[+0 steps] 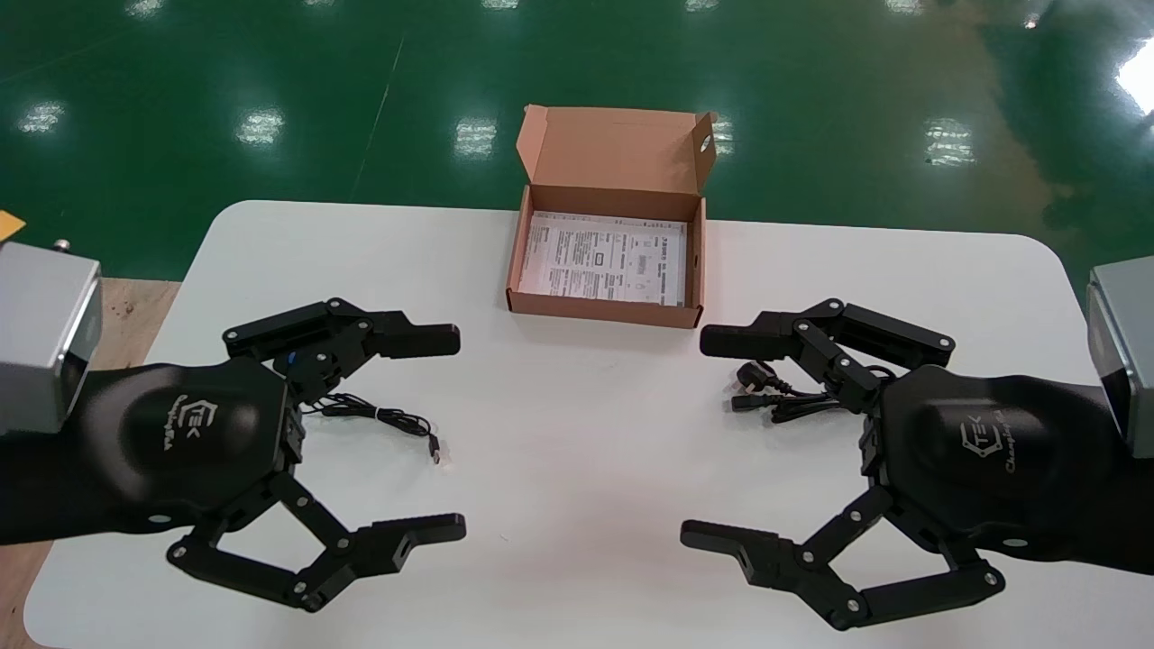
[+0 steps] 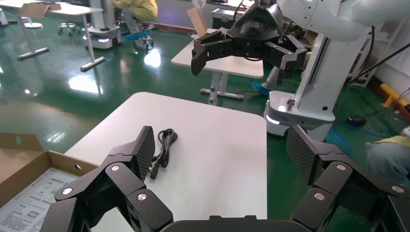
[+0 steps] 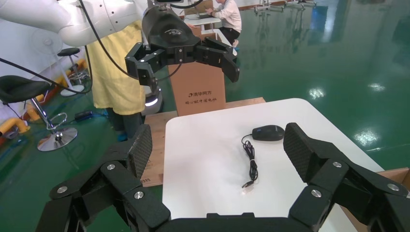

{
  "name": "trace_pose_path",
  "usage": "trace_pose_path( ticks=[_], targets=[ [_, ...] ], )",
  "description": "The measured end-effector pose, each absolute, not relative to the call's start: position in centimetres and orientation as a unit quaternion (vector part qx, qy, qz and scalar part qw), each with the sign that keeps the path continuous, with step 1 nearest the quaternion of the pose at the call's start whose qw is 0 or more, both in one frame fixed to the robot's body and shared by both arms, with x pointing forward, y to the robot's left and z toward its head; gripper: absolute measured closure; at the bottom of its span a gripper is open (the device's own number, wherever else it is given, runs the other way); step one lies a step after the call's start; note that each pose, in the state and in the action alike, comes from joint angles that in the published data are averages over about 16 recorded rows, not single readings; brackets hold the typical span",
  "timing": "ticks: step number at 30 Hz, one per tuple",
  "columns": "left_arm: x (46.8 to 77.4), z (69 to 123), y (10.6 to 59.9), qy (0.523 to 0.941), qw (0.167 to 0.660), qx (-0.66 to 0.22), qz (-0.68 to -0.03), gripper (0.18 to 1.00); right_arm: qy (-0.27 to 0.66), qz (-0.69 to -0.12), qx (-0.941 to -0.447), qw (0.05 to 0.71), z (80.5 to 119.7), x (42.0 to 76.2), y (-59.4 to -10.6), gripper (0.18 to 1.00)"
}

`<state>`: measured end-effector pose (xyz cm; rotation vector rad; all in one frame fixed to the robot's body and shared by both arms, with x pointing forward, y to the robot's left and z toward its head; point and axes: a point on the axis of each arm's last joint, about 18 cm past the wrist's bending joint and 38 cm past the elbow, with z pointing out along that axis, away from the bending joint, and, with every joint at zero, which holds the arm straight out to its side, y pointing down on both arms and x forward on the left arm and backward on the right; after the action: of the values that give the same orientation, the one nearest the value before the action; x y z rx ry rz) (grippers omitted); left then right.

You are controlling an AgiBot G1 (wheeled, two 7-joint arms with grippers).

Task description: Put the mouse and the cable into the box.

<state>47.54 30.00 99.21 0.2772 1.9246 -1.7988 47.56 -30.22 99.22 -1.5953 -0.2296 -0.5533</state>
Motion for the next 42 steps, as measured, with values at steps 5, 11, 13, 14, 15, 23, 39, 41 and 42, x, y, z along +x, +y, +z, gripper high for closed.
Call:
trace_pose_path(
  ticks=[5, 11, 13, 14, 15, 23, 39, 41, 42],
  targets=[
    [47.5, 99.2, 30.0, 0.705, 0.244, 0.101, -0.659, 0.183, -0.101, -0.244, -0.705, 0.658, 99.2, 47.6, -30.2, 0.179],
    [47.6, 99.2, 30.0, 0.704, 0.244, 0.101, -0.659, 0.183, -0.101, -0.244, -0.705, 0.658, 99.2, 47.6, -30.2, 0.179],
    [47.6, 99.2, 30.0, 0.705, 0.244, 0.101, -0.658, 0.183, -0.101, -0.244, -0.705, 0.658, 99.2, 47.6, -30.2, 0.179],
    [47.6, 99.2, 30.0, 0.706, 0.244, 0.102, -0.657, 0.183, -0.101, -0.244, -0.705, 0.658, 99.2, 47.6, -30.2, 0.179],
    [47.5, 99.1, 30.0, 0.708, 0.244, 0.102, -0.655, 0.183, -0.101, -0.244, -0.705, 0.658, 99.2, 47.6, -30.2, 0.179],
    [48.4, 97.7, 29.5, 0.769, 0.242, 0.110, -0.581, 0.183, -0.124, -0.277, -0.719, 0.625, 98.8, 48.1, -30.5, 0.179],
    [59.8, 95.6, 32.8, 0.918, 0.307, 0.088, -0.237, 0.183, -0.135, -0.419, -0.816, 0.374, 93.2, 58.7, -38.1, 0.179],
    [61.4, 96.0, 33.5, 0.923, 0.315, 0.082, -0.206, 0.183, -0.129, -0.431, -0.824, 0.345, 92.7, 60.2, -39.1, 0.179],
    [62.1, 96.1, 33.8, 0.925, 0.318, 0.078, -0.194, 0.183, -0.126, -0.436, -0.827, 0.332, 92.5, 60.9, -39.6, 0.179]
  ],
)
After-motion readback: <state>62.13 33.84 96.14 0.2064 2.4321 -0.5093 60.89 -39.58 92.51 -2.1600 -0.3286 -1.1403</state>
